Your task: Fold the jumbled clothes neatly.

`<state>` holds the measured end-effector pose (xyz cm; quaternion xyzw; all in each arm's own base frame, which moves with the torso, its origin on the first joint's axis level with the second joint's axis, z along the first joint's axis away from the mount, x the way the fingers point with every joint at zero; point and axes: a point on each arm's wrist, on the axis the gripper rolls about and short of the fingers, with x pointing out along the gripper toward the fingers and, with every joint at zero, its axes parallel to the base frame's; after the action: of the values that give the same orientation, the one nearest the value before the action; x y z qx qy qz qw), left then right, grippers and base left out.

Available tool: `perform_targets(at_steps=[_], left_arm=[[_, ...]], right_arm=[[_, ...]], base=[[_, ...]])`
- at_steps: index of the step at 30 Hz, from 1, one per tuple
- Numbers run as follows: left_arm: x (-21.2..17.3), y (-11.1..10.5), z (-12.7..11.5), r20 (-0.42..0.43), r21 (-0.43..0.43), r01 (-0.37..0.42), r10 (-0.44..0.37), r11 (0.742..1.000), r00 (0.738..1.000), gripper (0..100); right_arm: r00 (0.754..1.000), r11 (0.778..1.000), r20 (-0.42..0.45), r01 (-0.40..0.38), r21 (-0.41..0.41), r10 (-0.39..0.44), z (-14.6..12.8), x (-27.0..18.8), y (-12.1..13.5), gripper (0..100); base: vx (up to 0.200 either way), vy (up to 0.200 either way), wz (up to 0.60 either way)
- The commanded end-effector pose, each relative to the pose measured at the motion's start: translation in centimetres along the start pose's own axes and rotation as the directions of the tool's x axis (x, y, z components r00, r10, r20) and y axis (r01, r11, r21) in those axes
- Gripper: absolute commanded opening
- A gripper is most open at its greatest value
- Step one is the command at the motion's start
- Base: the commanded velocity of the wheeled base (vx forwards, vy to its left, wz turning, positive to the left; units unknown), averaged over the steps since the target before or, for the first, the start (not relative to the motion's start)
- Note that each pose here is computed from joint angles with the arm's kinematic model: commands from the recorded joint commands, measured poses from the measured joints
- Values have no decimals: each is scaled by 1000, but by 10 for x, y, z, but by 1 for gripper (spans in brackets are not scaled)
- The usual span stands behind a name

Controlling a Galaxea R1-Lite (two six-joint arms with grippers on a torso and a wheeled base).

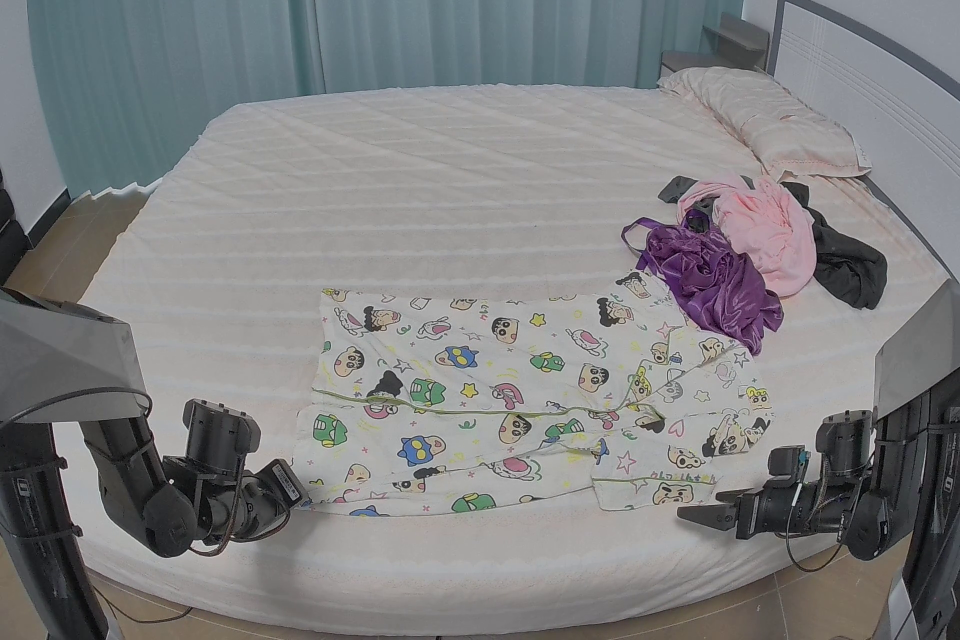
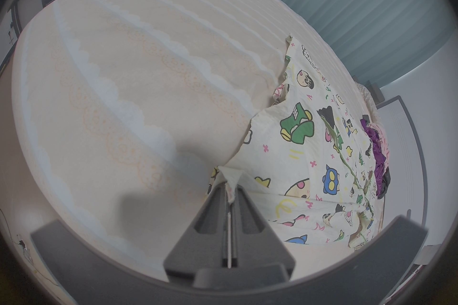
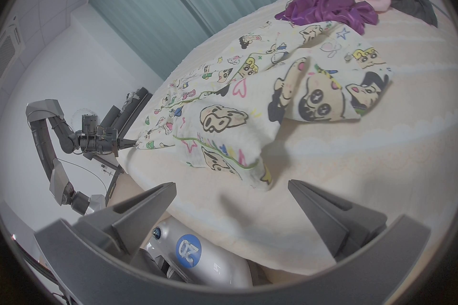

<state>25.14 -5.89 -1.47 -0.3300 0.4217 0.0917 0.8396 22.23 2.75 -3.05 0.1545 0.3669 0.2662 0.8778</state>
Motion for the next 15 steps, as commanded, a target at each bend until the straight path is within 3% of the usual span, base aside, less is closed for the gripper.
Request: perform_targets(at_steps=[1, 10, 15], left_arm=[[0, 0, 1, 4, 0, 2, -2, 1000, 1000, 0], [-1, -1, 1, 9, 1, 0, 0, 1000, 1000, 0], [-1, -1, 1, 13, 0, 5, -5, 1000, 1000, 0]], right_arm=[[1000, 1000, 8, -11, -18, 12, 2, 4, 2, 100], [998, 998, 63, -21, -58, 25, 15, 9, 4, 100], [999, 998, 38, -21, -57, 23, 10, 15, 4, 100]], base=[[0, 0, 0], [0, 0, 0], [0, 0, 0]])
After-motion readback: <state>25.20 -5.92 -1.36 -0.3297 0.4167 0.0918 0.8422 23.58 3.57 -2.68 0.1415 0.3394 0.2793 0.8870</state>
